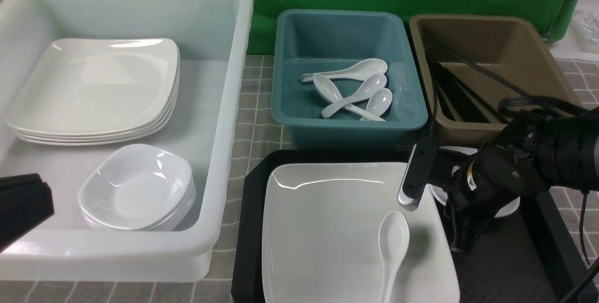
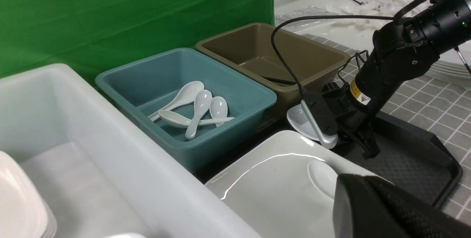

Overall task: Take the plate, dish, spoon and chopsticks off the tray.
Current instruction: Use the right arm to grab a small plate from the dinner plate, then use the right arm to put the small plate into the large storage box on the left

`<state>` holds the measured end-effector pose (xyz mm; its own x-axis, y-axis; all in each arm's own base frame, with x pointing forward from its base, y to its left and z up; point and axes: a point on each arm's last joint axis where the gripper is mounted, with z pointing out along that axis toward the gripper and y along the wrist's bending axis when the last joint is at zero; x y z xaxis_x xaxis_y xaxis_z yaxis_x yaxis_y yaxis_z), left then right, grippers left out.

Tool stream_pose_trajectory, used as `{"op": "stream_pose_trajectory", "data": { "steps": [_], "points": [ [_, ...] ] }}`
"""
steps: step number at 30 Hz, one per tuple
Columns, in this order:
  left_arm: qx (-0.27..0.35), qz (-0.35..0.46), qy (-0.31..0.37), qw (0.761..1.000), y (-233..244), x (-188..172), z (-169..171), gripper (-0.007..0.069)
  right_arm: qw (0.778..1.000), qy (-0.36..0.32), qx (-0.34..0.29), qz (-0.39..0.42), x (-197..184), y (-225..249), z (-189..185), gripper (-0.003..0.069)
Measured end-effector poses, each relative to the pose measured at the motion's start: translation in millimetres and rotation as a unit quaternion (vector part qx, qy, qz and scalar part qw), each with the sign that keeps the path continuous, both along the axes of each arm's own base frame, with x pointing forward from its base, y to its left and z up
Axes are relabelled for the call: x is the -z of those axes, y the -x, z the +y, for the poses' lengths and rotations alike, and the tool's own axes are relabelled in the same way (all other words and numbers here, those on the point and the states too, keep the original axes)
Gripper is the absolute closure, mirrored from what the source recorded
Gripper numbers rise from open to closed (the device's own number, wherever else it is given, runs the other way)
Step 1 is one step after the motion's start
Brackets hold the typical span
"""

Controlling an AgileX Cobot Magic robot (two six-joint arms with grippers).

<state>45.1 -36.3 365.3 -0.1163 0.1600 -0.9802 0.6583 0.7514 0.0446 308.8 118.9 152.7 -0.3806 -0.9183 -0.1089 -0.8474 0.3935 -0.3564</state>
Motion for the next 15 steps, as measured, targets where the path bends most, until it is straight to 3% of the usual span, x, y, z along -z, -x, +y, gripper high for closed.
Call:
{"op": "stream_pose_trajectory", "data": {
  "steps": [8, 9, 15],
  "points": [
    [0.003, 0.006, 0.004, 1.000, 1, 0, -1, 0.0617, 1.000, 0.013, 0.018, 0.005, -29, 19, 6, 0.0567],
    [0.003, 0.006, 0.004, 1.000, 1, 0, -1, 0.0617, 0.999, 0.012, 0.033, 0.008, -41, 29, 9, 0.0596],
    [0.004, -0.003, -0.008, 1.000, 0, 1, 0, 0.0617, 0.997, -0.031, 0.069, -0.023, -107, 71, 29, 0.0601]
  ]
}}
